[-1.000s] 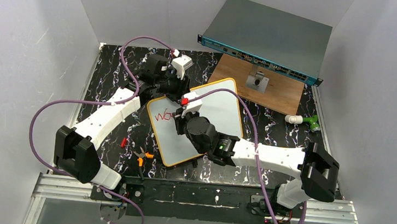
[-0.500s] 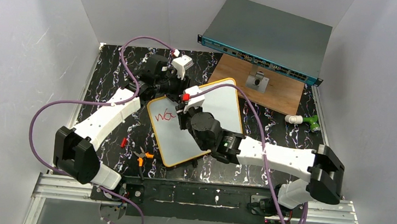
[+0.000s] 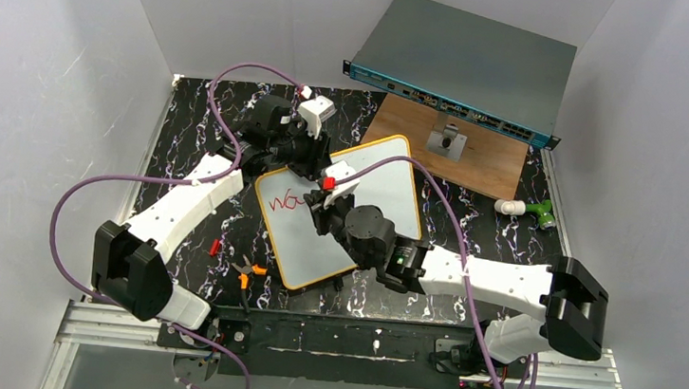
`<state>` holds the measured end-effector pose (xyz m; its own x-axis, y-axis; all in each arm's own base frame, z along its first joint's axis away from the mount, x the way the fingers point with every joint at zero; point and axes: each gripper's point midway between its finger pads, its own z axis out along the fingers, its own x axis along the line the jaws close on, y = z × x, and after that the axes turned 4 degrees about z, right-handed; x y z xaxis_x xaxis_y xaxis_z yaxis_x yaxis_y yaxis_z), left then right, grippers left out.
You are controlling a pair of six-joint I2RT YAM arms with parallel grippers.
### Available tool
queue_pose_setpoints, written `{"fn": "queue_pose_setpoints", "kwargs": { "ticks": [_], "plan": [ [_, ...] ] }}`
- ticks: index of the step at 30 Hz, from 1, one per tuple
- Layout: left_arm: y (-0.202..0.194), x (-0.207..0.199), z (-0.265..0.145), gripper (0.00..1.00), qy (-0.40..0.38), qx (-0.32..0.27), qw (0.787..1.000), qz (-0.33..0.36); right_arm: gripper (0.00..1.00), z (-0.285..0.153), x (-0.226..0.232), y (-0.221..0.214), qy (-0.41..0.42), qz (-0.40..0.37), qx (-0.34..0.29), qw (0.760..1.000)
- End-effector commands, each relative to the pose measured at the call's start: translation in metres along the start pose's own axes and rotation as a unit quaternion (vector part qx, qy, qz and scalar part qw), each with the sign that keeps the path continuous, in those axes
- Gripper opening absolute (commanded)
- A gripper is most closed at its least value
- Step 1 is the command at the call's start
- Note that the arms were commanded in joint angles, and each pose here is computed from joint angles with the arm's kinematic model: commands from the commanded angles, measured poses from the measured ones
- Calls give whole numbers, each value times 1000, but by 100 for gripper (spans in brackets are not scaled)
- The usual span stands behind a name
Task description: Write a sentence on the whiteboard
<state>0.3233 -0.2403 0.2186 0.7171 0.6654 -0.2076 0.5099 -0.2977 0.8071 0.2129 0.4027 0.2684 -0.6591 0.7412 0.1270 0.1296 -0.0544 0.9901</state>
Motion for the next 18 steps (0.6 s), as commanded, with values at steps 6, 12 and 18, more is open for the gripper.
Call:
{"fn": "queue_pose_setpoints", "kwargs": {
  "ticks": [6, 12, 18],
  "plan": [
    [18, -5, -20, 0, 10, -39, 999, 28, 1, 3, 8, 14, 27, 12, -43, 999],
    [19, -8, -20, 0, 3, -44, 999, 22, 1, 3, 10, 20, 57, 37, -76, 995],
    [21, -10, -21, 0, 2, -48, 999, 21, 1, 3, 3, 25, 41, 75, -97, 992]
  ]
}}
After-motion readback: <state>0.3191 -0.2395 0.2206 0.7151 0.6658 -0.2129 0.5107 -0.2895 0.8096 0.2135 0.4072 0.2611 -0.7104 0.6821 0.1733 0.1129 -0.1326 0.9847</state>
